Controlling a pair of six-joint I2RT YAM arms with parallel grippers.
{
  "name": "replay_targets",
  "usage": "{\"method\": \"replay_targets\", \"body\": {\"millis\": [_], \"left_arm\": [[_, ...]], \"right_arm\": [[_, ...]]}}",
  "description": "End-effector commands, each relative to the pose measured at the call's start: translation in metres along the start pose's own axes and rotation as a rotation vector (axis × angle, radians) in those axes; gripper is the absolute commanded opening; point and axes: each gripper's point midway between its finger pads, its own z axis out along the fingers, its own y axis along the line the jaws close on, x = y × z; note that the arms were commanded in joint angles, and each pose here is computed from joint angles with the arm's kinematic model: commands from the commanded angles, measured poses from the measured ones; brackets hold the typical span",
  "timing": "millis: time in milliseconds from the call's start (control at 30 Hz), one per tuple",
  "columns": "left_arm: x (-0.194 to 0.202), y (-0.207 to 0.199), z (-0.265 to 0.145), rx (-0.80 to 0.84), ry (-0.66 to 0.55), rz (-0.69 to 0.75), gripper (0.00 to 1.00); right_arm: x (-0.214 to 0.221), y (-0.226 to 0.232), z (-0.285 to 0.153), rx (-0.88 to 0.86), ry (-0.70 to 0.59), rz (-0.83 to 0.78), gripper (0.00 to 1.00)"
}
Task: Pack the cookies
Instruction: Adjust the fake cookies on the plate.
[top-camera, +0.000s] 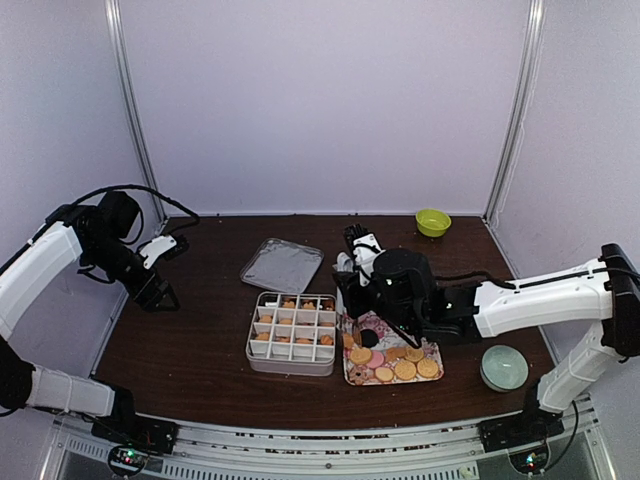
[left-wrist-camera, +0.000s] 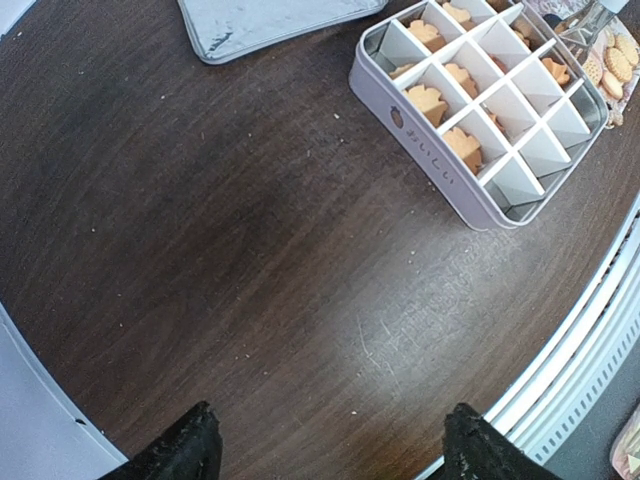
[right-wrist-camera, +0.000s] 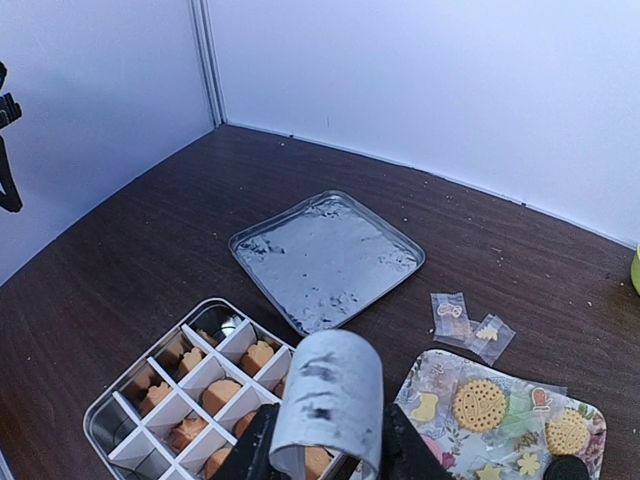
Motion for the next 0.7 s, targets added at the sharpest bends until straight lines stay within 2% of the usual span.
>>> {"method": "replay_targets", "body": {"millis": [0, 500, 667], "left_arm": [[-0.002, -0.002, -0.004, 0.010, -0.019, 0.009, 0.79], [-0.001, -0.003, -0.001, 0.018, -0.014, 0.014, 0.78], [-0.002, -0.002, -0.001, 0.023, -0.015, 0.012, 0.78]], "right_arm": [[-0.020, -0.001, 0.003, 0.037, -0.045, -0.001, 0.25], [-0.045, -0.026, -0.023, 0.115, -0.119, -0.002, 0.00], [-0.048, -0.031, -0.029, 0.125, -0.124, -0.008, 0.00]]}}
